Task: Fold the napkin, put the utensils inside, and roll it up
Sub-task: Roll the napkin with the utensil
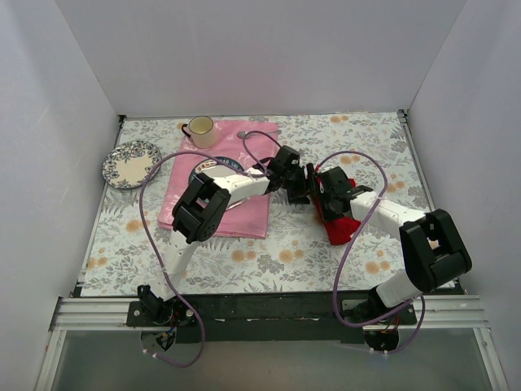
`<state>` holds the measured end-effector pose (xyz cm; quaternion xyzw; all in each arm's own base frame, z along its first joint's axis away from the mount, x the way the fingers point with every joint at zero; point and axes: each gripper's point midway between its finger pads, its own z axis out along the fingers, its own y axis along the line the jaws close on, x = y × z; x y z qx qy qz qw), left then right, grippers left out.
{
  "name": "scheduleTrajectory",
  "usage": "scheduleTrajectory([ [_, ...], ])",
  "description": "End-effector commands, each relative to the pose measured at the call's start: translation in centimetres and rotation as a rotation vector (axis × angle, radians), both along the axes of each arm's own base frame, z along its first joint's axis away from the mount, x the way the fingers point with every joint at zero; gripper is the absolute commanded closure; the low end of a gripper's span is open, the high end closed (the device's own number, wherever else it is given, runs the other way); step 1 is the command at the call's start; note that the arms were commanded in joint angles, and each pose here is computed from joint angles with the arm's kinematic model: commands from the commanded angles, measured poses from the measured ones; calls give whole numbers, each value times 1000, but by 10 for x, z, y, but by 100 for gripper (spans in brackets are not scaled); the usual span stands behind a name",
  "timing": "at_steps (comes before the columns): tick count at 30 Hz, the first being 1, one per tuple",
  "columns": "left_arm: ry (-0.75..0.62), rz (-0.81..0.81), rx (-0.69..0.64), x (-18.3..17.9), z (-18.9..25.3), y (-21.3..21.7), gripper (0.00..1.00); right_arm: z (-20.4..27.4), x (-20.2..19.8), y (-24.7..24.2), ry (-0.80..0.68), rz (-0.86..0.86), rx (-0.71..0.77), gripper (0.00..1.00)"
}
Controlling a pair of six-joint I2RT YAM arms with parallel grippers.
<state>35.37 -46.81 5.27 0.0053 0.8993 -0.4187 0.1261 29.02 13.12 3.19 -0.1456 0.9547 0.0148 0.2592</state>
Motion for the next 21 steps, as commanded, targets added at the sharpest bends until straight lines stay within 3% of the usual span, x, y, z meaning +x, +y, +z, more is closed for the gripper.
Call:
scheduleTrajectory([
  [1, -36, 19, 52, 4, -8, -8, 39, 14, 14, 13, -45, 25, 28, 99],
  [3, -39, 12, 61, 5, -13, -8, 43, 11, 13, 12, -37, 26, 23, 99],
  [8, -77, 8, 105, 10, -20, -2, 68, 8, 8, 15, -24, 36, 49, 99],
  [15, -98, -25, 131, 14, -24, 12, 99, 19, -4, 21, 33, 44, 214, 76],
  [21, -102, -50, 122, 9, -22, 12, 100, 66, 8, 21, 9, 46, 334, 58],
])
